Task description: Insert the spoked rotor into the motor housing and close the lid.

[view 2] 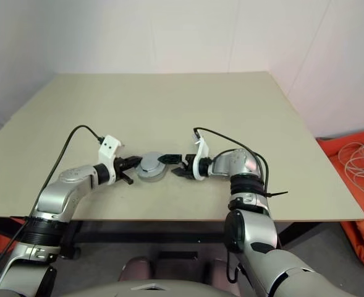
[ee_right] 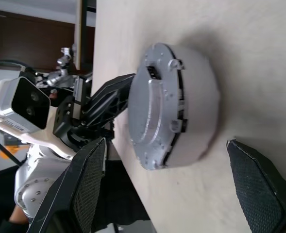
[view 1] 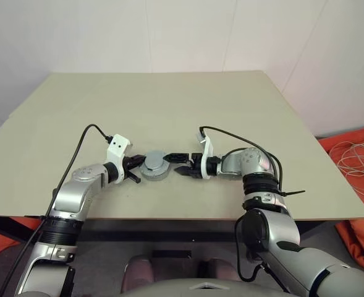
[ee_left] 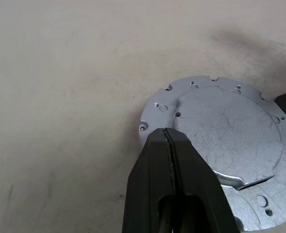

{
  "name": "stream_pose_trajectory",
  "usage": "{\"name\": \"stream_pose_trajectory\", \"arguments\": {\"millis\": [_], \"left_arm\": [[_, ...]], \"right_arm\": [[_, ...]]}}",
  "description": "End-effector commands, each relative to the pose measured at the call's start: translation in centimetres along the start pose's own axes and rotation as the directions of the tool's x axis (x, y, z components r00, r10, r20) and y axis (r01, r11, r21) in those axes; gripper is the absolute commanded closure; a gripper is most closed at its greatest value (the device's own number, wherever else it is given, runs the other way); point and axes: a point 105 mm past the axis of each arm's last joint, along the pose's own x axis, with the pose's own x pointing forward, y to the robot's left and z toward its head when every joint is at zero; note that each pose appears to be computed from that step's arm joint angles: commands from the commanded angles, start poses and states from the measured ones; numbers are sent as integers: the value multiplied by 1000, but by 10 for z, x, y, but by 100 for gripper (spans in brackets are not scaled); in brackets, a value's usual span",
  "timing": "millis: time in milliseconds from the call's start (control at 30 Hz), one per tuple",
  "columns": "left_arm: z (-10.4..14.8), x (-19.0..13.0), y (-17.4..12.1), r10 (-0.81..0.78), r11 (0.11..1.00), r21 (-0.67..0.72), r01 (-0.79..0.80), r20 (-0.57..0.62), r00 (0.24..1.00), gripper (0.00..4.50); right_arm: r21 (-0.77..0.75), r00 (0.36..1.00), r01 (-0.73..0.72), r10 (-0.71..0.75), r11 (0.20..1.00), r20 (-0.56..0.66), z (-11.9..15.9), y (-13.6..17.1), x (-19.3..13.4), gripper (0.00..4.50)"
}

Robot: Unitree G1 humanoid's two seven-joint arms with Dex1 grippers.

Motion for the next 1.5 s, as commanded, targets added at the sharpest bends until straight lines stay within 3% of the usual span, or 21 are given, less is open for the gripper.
{"name": "stream_pose_trajectory", "arguments": {"millis": [33, 233, 267, 367, 600, 800, 1000, 1100, 1233, 1333, 1500], "left_arm": [[-18, -1, 1, 4, 1000, -30, -6, -67, 998, 450], [-17, -1, 2, 6, 999, -32, -8, -68, 998, 450], [-17, -1, 2, 6, 999, -32, -9, -68, 998, 450], [-16, -1, 3, 7, 999, -34, -9, -66, 998, 450], [-17, -1, 2, 3, 999, -42, -6, -67, 998, 450], [-15, 0, 1, 2, 998, -65, -5, -47, 999, 450], [17, -4, 9, 62, 939, -343, -5, 155, 986, 450], [31, -25, 35, 180, 826, -563, 10, 281, 943, 450], [26, -53, 61, 301, 725, -689, 4, 322, 898, 450], [12, -72, 65, 313, 655, -754, 55, 336, 889, 450], [9, -86, 36, 191, 591, -765, 256, 441, 877, 333]], "right_arm": [[-14, 999, -46, 46, 999, 3, 4, 16, 4, 1], [-5, 998, -62, 62, 998, 5, 4, 20, 8, 1], [-1, 998, -63, 63, 998, 10, 5, 20, 8, 19], [-3, 998, -62, 62, 998, 12, 6, 20, 6, 94], [-4, 997, -74, 74, 997, 4, 4, 23, 8, 334], [-8, 996, -88, 88, 996, 5, 5, 28, 9, 334], [-9, 993, -119, 119, 993, 15, 9, 36, 6, 334], [-17, 990, -142, 143, 990, 20, 12, 41, 2, 334], [-19, 988, -149, 149, 989, 26, 15, 42, -1, 334], [-21, 987, -155, 155, 988, 37, 19, 43, -6, 334], [-23, 984, -167, 168, 986, 53, 26, 47, -11, 334]]}}
